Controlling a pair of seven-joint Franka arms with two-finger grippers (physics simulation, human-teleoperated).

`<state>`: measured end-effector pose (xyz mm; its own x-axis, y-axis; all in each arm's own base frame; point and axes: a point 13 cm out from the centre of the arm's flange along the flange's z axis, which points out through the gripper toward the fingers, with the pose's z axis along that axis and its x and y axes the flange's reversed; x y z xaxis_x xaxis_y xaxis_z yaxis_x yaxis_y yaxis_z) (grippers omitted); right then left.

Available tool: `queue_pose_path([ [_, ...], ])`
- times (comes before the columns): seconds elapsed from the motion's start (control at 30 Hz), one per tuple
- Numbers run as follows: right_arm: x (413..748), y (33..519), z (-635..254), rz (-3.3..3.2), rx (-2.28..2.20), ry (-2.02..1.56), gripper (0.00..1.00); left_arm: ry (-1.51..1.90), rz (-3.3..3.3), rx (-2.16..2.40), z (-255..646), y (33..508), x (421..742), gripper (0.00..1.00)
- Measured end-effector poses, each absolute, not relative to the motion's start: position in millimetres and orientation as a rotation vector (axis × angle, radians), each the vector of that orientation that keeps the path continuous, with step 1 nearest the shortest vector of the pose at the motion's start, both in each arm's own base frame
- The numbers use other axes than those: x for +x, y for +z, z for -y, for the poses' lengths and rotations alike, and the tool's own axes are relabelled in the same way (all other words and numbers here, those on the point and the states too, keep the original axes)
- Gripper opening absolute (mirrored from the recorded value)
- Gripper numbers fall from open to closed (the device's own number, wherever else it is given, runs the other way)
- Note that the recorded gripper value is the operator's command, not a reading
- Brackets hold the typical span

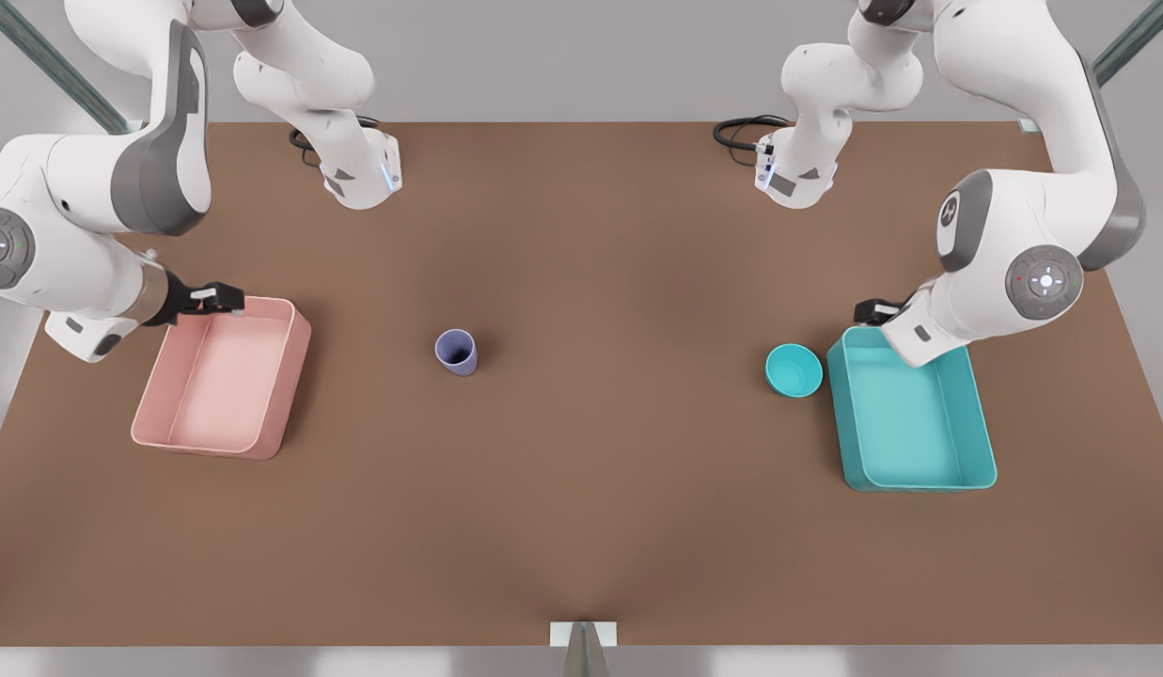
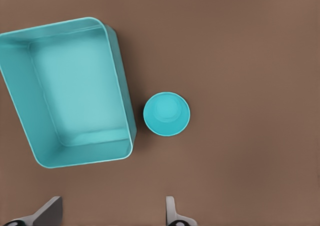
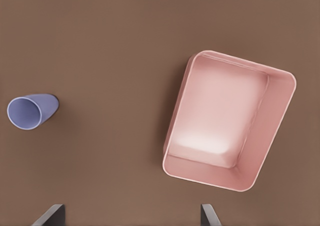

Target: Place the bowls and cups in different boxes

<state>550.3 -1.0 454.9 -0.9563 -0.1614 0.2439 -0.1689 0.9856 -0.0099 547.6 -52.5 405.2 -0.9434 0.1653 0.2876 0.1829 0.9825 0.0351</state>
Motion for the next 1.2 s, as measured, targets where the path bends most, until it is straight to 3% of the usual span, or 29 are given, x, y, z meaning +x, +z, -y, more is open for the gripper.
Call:
queue_pose_path([
  [0.1, 554, 451, 0, 2.889, 0.254, 0.042, 1.00, -0.086, 2.806, -0.271, 52, 384, 538, 1.00],
  [0.23, 572, 396, -81, 2.825, 0.439, 0.019, 1.00, -0.203, 2.605, -0.515, 100, 237, 477, 1.00],
  [0.33, 577, 349, -156, 2.789, 0.561, 0.030, 1.00, -0.224, 2.610, -0.608, 106, 161, 469, 1.00],
  [0.53, 538, 262, -163, 2.811, 0.463, 0.047, 1.00, -0.242, 2.697, -0.797, 141, 121, 486, 1.00],
  [0.8, 520, 186, -189, 2.948, 0.323, -0.001, 1.00, -0.305, 2.644, -0.881, 126, 64, 468, 1.00],
  [0.83, 521, 181, -193, 2.962, 0.307, -0.005, 1.00, -0.309, 2.639, -0.883, 125, 59, 468, 0.86],
  [0.9, 518, 178, -200, 2.988, 0.280, -0.009, 1.00, -0.318, 2.640, -0.890, 124, 54, 469, 0.47],
  [0.97, 509, 175, -209, 2.999, 0.266, -0.009, 1.00, -0.331, 2.648, -0.890, 125, 53, 471, 0.21],
  [1.2, 482, 153, -229, 3.009, 0.211, -0.001, 1.00, -0.360, 2.711, -0.850, 152, 78, 488, 0.21],
])
